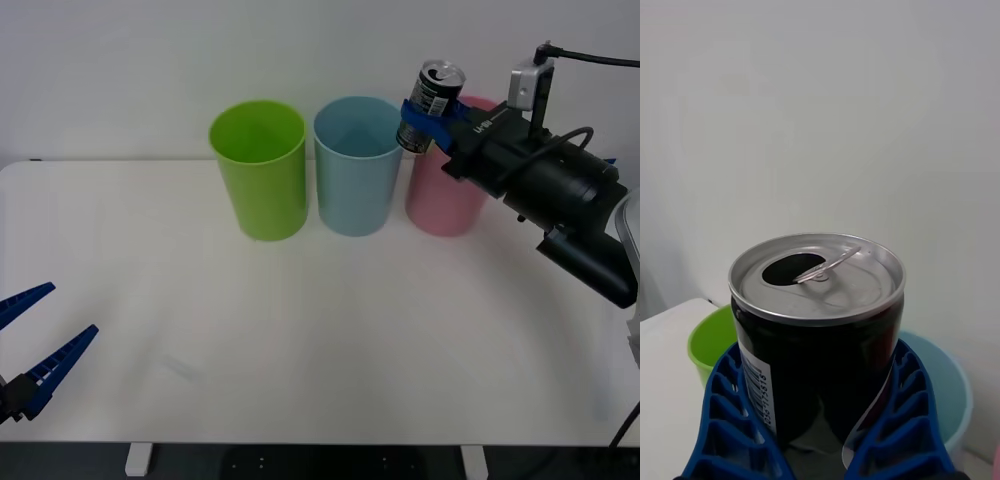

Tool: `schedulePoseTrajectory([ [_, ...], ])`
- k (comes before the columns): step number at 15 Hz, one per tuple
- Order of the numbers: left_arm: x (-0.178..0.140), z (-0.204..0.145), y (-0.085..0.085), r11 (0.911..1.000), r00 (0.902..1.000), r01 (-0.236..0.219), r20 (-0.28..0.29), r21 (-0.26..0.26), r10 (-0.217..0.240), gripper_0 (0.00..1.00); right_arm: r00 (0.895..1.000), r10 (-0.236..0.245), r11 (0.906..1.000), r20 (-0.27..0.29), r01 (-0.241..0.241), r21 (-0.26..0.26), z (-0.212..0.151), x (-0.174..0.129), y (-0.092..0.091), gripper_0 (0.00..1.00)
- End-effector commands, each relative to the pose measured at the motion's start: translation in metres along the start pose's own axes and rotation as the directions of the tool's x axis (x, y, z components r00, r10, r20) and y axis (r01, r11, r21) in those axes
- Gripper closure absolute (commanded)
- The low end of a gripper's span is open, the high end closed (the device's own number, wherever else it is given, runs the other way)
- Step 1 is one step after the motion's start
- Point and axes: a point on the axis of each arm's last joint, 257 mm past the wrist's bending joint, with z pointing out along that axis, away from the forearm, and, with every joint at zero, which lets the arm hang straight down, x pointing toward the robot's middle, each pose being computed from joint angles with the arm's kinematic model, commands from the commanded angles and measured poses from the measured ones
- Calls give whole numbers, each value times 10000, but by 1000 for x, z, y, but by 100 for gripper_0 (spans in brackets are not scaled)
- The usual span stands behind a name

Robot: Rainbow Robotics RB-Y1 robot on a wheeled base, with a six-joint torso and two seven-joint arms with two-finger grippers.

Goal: Grasp the object on the table and drop it into the matching bin: aluminum can to the light blue bin, PET bottle to the pink bin.

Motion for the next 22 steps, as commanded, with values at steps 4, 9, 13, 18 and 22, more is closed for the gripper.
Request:
schedulePoseTrajectory([
  [4,0,0,0,10000,10000,-1,0,0,1,0,9993,146,9996,-350,-138,234,53,6,-25,100],
  [9,0,0,0,10000,10000,-1,0,0,1,0,9982,312,9983,-517,-287,501,89,12,-34,100],
  [13,0,0,0,10000,10000,-1,0,0,1,0,9972,432,9949,-602,-375,932,116,20,-39,100],
  [18,0,0,0,10000,10000,-1,0,0,1,0,9976,413,9897,-549,-333,1390,132,26,-41,100],
  [22,0,0,0,10000,10000,-1,0,0,1,0,9979,322,9901,-562,-241,1385,132,26,-41,97],
])
